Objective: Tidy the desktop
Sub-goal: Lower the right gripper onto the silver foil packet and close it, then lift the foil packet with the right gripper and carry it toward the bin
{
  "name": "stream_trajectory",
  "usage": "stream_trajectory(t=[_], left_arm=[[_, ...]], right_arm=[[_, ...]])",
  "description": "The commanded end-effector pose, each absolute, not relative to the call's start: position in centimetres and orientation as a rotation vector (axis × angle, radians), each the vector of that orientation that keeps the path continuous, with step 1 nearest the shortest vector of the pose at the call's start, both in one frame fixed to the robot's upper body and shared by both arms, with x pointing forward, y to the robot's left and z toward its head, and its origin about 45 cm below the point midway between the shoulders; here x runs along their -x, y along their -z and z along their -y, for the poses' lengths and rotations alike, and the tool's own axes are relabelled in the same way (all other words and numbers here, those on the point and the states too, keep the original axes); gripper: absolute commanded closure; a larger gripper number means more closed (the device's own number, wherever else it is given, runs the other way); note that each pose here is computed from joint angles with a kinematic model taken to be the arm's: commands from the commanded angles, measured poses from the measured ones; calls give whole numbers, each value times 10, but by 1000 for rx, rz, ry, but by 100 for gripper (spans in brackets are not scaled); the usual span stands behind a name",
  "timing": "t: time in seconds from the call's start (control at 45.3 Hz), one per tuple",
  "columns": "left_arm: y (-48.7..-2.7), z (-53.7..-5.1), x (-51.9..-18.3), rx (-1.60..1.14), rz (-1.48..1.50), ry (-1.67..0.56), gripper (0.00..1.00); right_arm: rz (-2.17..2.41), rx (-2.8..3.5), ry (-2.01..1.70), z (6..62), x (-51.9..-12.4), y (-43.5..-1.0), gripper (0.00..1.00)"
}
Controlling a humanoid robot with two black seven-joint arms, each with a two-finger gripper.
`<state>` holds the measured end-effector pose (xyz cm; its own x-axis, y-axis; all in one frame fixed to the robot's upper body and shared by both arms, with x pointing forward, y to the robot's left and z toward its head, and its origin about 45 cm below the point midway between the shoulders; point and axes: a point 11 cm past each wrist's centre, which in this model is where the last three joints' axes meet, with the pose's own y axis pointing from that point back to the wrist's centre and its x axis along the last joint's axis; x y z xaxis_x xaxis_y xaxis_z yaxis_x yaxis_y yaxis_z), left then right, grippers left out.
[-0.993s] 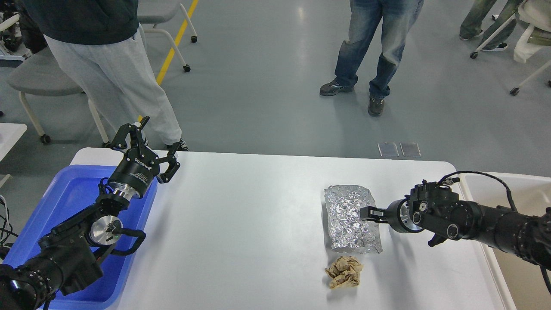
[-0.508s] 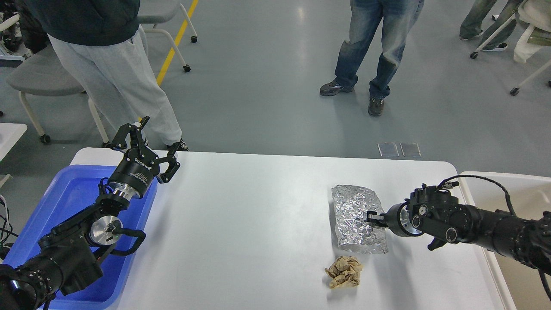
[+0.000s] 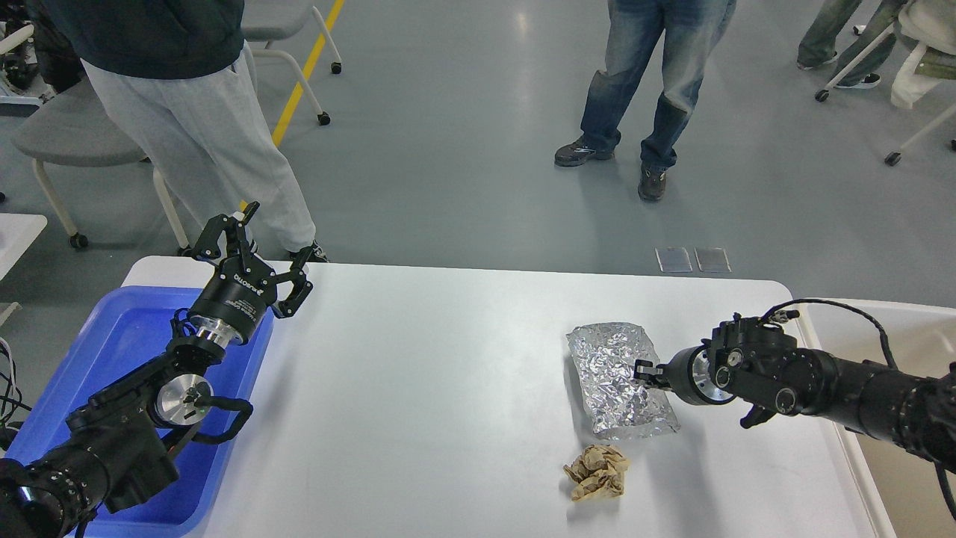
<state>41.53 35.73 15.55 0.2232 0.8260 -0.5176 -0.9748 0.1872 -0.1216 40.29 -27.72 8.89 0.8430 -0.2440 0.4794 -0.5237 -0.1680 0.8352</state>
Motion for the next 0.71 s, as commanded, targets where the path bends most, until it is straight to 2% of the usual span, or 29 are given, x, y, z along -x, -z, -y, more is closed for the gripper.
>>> stream_trajectory(t=[0.0, 0.397, 0.684], left_arm=[[-156, -357, -416, 476, -374, -1309, 0], [-156, -357, -416, 477, -374, -1304, 0], [-156, -357, -416, 478, -375, -1302, 0]], right_arm=[[654, -1796, -264, 289, -414, -122, 100], [750, -1826, -269, 331, -444, -242, 100], [779, -1797, -280, 368, -450, -317, 100]])
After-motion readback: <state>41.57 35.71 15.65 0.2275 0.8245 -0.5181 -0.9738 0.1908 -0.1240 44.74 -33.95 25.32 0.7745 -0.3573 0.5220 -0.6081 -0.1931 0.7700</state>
